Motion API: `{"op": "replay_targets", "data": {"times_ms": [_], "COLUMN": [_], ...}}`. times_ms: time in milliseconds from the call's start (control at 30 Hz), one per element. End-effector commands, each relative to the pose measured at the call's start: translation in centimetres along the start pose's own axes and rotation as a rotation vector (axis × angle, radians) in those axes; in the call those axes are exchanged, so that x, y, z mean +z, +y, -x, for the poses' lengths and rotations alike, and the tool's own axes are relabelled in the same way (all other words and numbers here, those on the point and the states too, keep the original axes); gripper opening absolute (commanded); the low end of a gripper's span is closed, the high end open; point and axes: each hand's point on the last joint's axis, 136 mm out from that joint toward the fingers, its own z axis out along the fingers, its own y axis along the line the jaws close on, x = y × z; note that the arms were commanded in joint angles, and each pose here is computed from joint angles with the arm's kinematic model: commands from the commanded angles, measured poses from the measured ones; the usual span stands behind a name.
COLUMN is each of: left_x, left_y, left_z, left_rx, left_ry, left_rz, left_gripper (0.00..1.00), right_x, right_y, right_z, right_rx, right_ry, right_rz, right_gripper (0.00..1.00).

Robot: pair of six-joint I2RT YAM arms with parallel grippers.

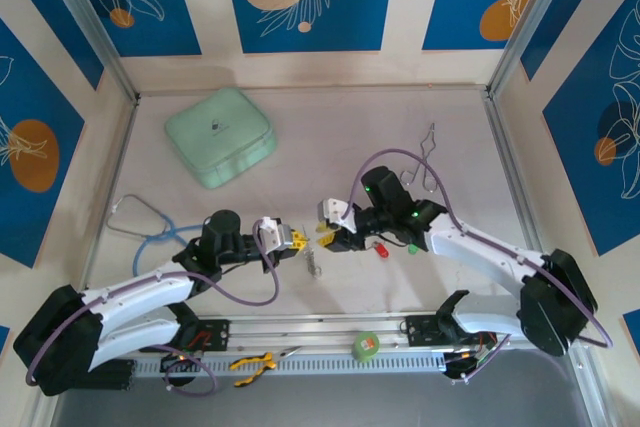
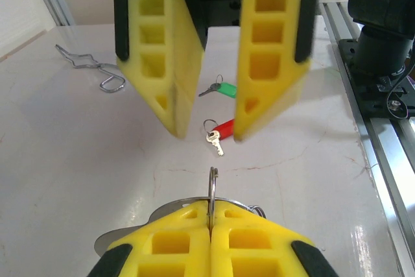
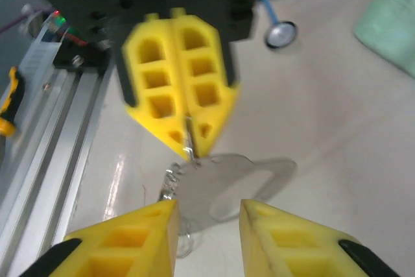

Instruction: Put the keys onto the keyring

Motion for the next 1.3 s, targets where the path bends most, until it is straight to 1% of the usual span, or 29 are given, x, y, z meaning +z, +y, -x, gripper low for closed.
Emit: {"op": "replay_targets", "data": {"times_ms": [0,67,133,267,367,467,533,600,733,833,900,1000,1100,1267], "left_x": [0.0,-0.1,-0.2,-0.4,-0.3,0.0,0.4,0.6,0.4,0.1,-0.1,-0.1,0.0,0.0], "left_y": [0.3,0.5,0.5,1.0,2.2,3.3,3.2,2.9,2.9,2.9,2.8,2.5,2.4,2.4], "left_z": [1.9,1.6,1.4,0.9,0.7,0.2,-0.1,-0.3,0.1,0.7,0.9,1.2,1.0,1.1], "left_rx": [0.038,0.026,0.023,-0.018,-0.126,-0.256,-0.287,-0.293,-0.276,-0.245,-0.23,-0.216,-0.212,-0.199], "left_ry": [-0.032,-0.02,-0.014,0.011,0.039,0.093,0.118,0.121,0.108,0.077,0.056,0.036,0.038,0.04], "left_rz": [0.005,0.021,0.031,0.066,0.123,0.169,0.153,0.132,0.133,0.138,0.139,0.127,0.123,0.118], "left_gripper": [0.0,0.0,0.0,0.0,0.0,0.0,0.0,0.0,0.0,0.0,0.0,0.0,0.0,0.0], "right_x": [-1.5,-2.3,-3.0,-4.4,-6.2,-8.1,-9.0,-9.4,-9.3,-9.1,-8.8,-8.6,-8.0,-6.2], "right_y": [-3.2,-4.6,-5.3,-5.0,-3.7,-2.1,-1.3,-1.1,-1.9,-2.8,-3.3,-4.1,-4.9,-5.5], "right_z": [0.0,-0.8,-2.1,-5.6,-10.3,-14.4,-16.0,-17.2,-18.0,-17.9,-18.0,-18.4,-19.2,-19.1], "right_rx": [0.314,0.491,0.659,1.0,1.263,1.421,1.466,1.498,1.604,1.669,1.709,1.701,1.664,1.651], "right_ry": [-0.029,-0.021,-0.014,0.042,0.187,0.348,0.427,0.465,0.456,0.438,0.436,0.457,0.479,0.5], "right_rz": [-0.179,-0.284,-0.369,-0.503,-0.659,-0.817,-0.885,-0.929,-0.973,-1.017,-1.049,-1.09,-1.082,-0.965], "right_gripper": [0.29,0.28,0.31,0.3,0.31,0.31,0.32,0.35,0.37,0.43,0.45,0.45,0.44,0.47]}}
